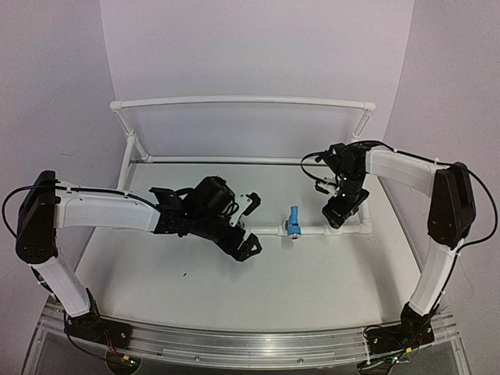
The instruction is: Install the water faucets
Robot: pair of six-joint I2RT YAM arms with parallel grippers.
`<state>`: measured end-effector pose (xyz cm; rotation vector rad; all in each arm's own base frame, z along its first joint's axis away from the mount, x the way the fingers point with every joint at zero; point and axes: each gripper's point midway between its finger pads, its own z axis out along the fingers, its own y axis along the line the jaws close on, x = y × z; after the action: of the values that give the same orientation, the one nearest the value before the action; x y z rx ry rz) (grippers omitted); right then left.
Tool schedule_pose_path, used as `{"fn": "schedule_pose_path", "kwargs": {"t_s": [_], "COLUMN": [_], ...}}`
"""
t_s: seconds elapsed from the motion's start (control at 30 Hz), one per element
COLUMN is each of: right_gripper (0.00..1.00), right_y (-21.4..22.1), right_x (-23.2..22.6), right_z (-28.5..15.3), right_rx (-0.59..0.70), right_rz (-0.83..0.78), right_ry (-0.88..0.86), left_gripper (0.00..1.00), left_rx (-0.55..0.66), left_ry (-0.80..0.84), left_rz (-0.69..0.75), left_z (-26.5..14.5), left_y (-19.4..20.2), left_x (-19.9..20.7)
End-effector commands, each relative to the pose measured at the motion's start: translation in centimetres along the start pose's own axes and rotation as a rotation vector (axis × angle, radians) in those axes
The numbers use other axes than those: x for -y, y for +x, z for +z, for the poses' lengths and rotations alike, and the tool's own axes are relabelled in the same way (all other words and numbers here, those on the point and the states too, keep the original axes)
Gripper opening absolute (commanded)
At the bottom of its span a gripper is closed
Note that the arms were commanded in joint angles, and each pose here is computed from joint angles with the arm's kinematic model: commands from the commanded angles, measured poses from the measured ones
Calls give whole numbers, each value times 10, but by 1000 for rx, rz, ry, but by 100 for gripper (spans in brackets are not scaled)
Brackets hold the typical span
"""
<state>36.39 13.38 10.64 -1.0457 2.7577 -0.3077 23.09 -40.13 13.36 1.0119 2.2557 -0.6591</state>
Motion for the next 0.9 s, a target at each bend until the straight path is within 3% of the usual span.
{"fn": "schedule_pose_path", "kwargs": {"t_s": [0.0,0.2,0.47,0.63,0.77,0.87], "right_gripper": [98,98,98,98,98,98], "right_y": [-12,-28,-22,-40,-51,-35], "right_x": [-2,10,7,9,0,-9], "right_z": [-16,-36,-30,-64,-118,-143], "right_rx": [50,113,87,209,377,409], "right_rz": [11,-1,-32,-81,-234,-431], "right_ry": [-28,12,-1,-26,-79,-91], "left_gripper": [100,100,100,100,100,100], "left_rx": [48,46,54,55,52,48], "left_ry": [23,31,33,52,54,59], "left_rz": [-3,1,5,9,16,20], "left_z": [-5,-4,-5,-7,-6,-5], "left_y": [-22,-23,-24,-23,-24,-24], "left_x": [5,7,7,10,11,12]}}
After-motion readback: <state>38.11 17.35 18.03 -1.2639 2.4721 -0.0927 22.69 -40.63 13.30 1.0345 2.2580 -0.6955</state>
